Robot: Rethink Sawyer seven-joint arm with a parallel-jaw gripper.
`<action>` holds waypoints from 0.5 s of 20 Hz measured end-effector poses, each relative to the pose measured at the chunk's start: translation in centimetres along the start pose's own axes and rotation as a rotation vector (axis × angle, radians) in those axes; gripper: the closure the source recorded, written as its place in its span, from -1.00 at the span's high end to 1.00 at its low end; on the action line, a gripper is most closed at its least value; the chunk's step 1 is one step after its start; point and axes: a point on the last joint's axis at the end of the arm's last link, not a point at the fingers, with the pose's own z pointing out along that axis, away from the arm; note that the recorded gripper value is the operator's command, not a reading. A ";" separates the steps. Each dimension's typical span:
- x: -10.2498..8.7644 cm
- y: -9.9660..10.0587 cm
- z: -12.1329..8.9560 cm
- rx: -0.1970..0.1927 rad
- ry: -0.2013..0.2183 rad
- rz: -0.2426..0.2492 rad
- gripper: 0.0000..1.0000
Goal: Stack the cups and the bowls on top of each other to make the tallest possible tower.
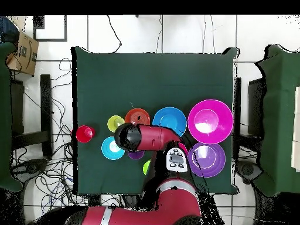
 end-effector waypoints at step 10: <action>0.6 -0.8 2.3 0.018 -0.021 0.007 1.00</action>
